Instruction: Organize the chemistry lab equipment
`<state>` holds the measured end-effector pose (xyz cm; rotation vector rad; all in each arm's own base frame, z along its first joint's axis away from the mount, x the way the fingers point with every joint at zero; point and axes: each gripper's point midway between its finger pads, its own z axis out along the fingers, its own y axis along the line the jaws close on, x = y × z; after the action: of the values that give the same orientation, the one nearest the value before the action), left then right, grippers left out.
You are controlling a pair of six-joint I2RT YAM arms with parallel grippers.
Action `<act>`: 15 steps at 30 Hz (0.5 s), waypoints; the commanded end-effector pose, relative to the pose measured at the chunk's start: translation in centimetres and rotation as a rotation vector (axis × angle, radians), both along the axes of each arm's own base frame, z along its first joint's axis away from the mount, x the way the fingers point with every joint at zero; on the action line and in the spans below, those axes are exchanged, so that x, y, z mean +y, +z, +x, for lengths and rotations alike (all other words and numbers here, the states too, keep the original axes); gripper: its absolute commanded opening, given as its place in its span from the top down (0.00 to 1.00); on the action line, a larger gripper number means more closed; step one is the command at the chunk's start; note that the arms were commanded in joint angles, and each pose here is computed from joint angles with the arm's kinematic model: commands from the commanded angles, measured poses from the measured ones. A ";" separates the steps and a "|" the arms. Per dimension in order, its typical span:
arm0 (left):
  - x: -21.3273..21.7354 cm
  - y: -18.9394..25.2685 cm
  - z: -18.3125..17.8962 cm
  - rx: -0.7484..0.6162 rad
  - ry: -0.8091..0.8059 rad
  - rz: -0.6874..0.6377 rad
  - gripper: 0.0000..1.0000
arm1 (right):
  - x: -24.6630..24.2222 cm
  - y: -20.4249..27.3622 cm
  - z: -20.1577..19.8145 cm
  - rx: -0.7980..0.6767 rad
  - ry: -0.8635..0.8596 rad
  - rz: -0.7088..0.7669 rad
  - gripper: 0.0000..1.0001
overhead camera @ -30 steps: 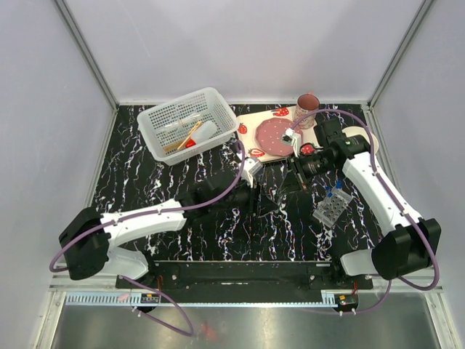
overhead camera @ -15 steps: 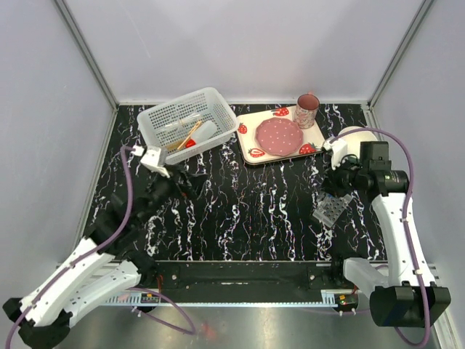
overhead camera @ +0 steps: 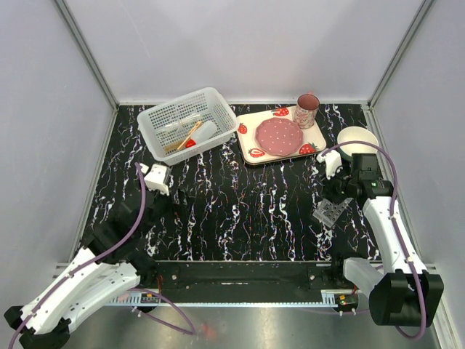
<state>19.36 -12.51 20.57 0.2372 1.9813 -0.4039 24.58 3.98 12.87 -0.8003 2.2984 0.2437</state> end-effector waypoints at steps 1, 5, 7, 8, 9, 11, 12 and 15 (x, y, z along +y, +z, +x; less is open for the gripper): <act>0.9 1.2 0.6 -0.052 0.048 -0.004 0.01 | -0.6 0.6 2.4 -0.103 -0.013 -0.022 0.94; 0.9 1.1 0.5 -0.049 0.047 -0.004 0.01 | -0.6 -0.1 2.7 -0.094 -0.029 -0.013 0.93; 0.9 1.2 0.5 -0.051 0.049 -0.007 0.01 | -0.8 -0.4 3.1 -0.098 -0.042 -0.016 0.93; 0.9 1.2 0.5 -0.052 0.051 -0.009 0.01 | -0.9 -0.7 3.0 -0.093 -0.047 -0.019 0.93; 1.0 1.2 0.5 -0.053 0.051 -0.010 0.01 | -1.0 -0.9 3.0 -0.092 -0.053 -0.021 0.93; 0.9 1.3 0.5 -0.055 0.052 -0.013 0.01 | -1.1 -1.3 2.9 -0.084 -0.054 -0.025 0.93; 0.9 1.2 0.5 -0.053 0.053 -0.013 0.01 | -1.2 -1.5 2.9 -0.080 -0.056 -0.027 0.93; 0.9 1.2 0.5 -0.051 0.050 -0.013 0.01 | -1.4 -1.9 2.8 -0.076 -0.059 -0.033 0.93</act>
<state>19.44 -11.97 20.83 0.2154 1.9678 -0.3847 26.44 3.22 10.78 -0.7668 2.2827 0.1923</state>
